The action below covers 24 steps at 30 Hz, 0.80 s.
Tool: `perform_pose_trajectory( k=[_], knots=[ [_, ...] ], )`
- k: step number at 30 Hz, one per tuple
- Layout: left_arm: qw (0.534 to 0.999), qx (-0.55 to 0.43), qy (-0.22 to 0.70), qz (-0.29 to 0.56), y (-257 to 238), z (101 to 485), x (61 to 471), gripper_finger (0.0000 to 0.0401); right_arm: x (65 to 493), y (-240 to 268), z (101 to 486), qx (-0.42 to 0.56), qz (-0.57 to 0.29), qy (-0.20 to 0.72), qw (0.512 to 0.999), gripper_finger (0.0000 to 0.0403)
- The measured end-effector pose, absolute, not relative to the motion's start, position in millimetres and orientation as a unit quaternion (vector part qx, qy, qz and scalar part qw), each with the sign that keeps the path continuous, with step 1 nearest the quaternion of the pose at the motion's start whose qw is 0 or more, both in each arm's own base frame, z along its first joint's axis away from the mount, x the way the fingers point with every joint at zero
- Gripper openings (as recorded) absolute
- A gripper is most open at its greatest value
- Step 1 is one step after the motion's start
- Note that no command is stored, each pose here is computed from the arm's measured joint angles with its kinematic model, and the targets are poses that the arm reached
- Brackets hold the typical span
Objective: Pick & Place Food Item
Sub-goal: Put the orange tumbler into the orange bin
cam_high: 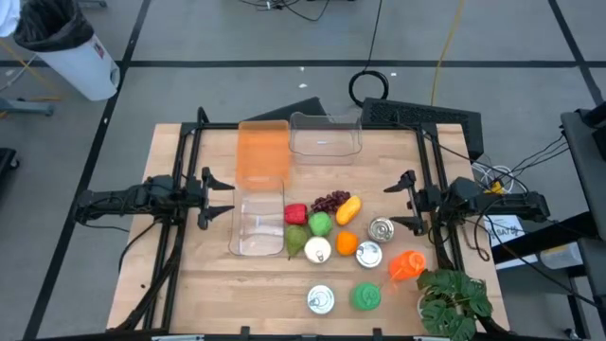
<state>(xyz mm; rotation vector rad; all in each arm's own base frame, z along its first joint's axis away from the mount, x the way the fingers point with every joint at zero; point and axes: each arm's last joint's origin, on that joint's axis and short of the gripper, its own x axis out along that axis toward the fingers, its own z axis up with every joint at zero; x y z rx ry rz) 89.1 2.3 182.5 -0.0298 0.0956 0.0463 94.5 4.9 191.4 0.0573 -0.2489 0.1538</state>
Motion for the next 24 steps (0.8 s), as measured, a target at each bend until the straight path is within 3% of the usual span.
perform_pose_trajectory(
  k=[7,15,18,24],
  knots=[
    [0.998,-0.015,0.048,0.023,2.3,182.5,89.1,0.0296,85.4,4.8,214.0,0.181,0.120,-0.231,0.948,0.0368],
    [0.998,-0.015,0.048,0.023,2.3,182.5,89.1,0.0296,77.6,4.5,225.8,0.207,0.141,-0.296,0.922,0.0368],
    [0.998,-0.015,0.048,0.023,2.3,182.6,89.1,0.0296,75.4,2.5,228.9,0.177,0.101,-0.327,0.923,0.0368],
    [0.998,-0.015,0.048,0.023,2.3,182.6,89.1,0.0296,78.9,0.8,224.5,0.223,0.079,-0.303,0.923,0.0368]
  ],
)
